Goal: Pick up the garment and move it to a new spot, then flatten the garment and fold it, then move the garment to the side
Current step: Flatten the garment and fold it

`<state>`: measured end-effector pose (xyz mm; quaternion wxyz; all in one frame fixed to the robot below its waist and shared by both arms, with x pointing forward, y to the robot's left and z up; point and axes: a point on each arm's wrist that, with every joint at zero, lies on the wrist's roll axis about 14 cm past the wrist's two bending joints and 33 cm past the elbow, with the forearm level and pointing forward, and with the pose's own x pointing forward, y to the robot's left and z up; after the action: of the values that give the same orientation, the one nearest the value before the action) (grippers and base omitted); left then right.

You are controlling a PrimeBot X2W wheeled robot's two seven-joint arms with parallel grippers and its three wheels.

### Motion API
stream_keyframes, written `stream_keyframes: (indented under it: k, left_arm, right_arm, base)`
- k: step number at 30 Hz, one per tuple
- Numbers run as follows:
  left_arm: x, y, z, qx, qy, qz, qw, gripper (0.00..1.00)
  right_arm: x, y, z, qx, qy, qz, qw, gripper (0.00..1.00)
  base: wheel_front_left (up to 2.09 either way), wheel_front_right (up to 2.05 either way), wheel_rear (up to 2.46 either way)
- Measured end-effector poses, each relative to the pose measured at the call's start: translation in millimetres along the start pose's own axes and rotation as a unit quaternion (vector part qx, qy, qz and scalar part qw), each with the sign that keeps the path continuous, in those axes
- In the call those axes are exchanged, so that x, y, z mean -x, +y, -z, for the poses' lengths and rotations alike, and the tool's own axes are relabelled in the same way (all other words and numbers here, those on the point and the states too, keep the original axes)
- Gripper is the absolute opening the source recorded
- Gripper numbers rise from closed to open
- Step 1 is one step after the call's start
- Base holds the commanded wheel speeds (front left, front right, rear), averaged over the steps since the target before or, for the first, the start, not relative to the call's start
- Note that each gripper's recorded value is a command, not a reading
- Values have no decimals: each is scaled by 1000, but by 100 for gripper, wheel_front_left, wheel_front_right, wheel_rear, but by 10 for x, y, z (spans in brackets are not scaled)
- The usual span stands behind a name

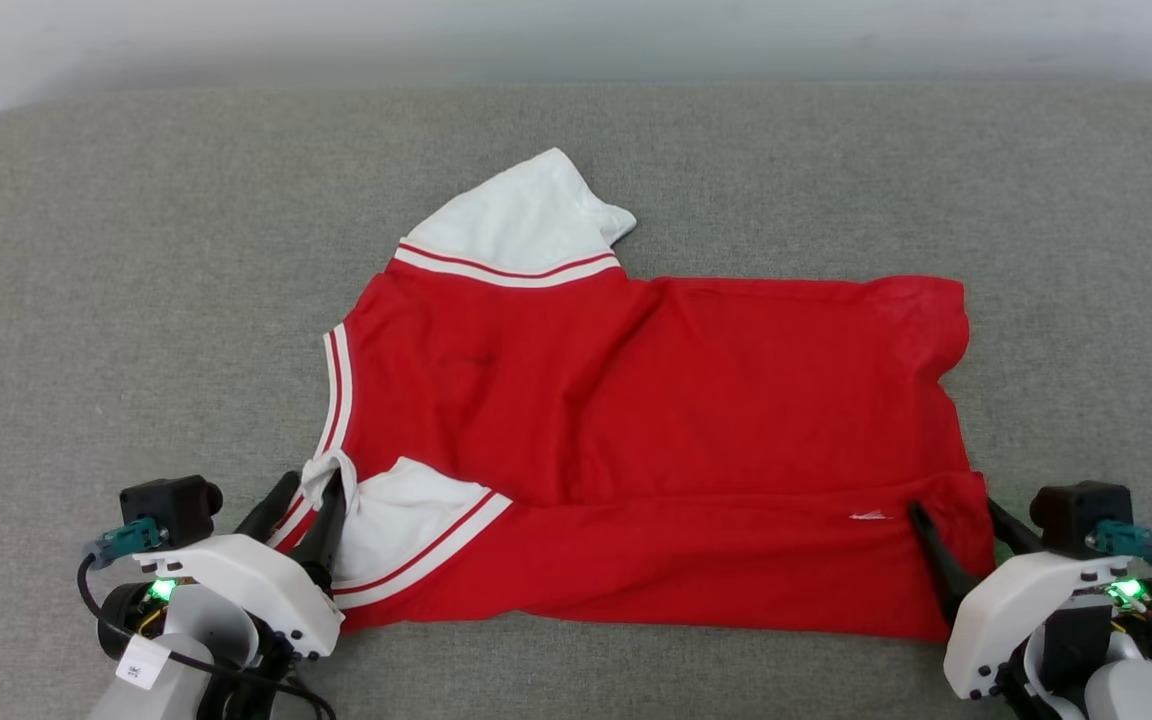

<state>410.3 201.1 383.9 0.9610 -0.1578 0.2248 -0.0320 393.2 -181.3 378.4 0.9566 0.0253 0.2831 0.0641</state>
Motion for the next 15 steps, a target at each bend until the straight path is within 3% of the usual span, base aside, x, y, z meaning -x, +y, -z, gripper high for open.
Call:
stream_keyframes:
  k: [10,15]
  left_arm:
    - [149,76,-322,-17,-30,-4,999,100]
    - [278,106,-606,-31,-29,-2,999,100]
  right_arm:
    - [328,9,-482,-17,-146,14,989,100]
    - [542,30,-591,-22,-180,20,983,100]
  base:
    - [0,0,0]
    - [0,0,0]
